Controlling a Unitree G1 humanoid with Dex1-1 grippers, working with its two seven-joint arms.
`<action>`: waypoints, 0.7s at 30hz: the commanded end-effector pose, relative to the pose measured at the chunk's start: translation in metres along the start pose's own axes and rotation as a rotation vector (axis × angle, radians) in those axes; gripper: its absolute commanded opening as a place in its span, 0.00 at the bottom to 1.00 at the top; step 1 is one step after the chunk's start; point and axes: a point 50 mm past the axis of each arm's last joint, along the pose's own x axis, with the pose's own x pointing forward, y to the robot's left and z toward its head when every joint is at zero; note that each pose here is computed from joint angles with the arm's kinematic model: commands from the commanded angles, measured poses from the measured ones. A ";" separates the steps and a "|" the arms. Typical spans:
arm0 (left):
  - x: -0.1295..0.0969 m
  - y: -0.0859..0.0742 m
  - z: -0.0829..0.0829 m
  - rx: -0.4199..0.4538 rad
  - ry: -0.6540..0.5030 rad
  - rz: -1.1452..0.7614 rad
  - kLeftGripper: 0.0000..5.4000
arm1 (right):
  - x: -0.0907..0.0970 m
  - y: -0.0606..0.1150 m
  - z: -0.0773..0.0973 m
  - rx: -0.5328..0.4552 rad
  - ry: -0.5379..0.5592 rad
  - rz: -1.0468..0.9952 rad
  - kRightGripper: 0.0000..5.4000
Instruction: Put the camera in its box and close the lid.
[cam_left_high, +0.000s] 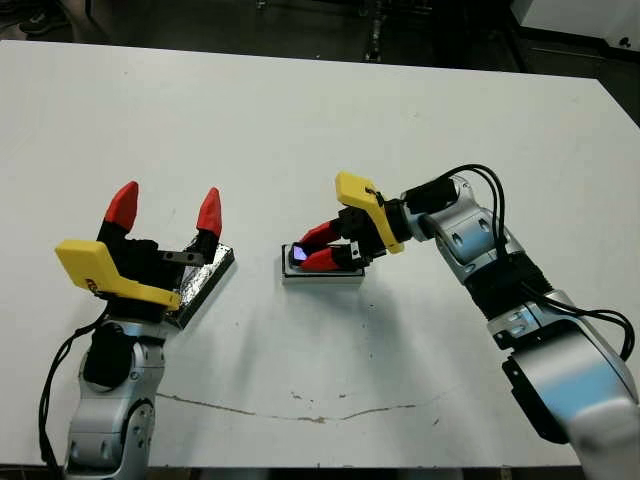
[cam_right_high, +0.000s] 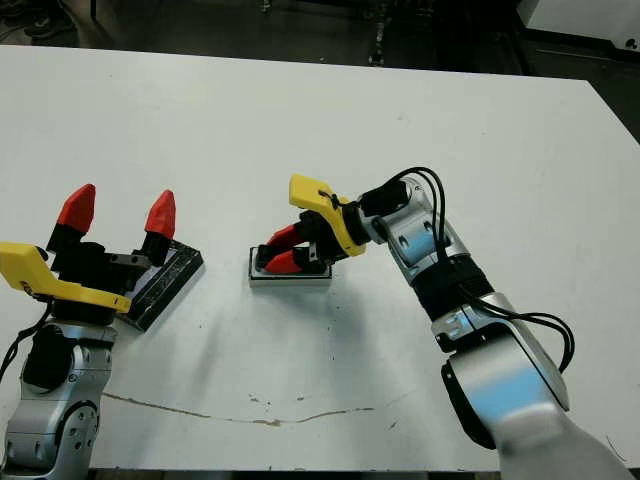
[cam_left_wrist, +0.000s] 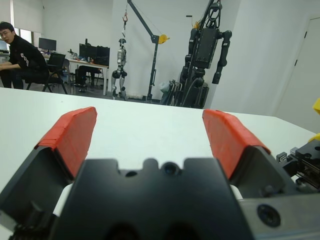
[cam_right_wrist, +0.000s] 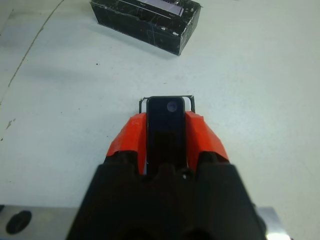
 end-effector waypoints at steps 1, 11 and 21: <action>-0.002 0.001 -0.001 0.015 0.012 0.001 1.00 | 0.000 0.007 -0.025 0.088 0.061 0.015 0.31; -0.002 0.000 -0.001 0.012 0.013 0.000 1.00 | 0.000 0.008 -0.023 0.075 0.099 -0.026 0.31; -0.003 0.000 -0.002 0.020 0.014 0.005 1.00 | -0.001 0.008 -0.025 0.078 0.085 -0.074 0.31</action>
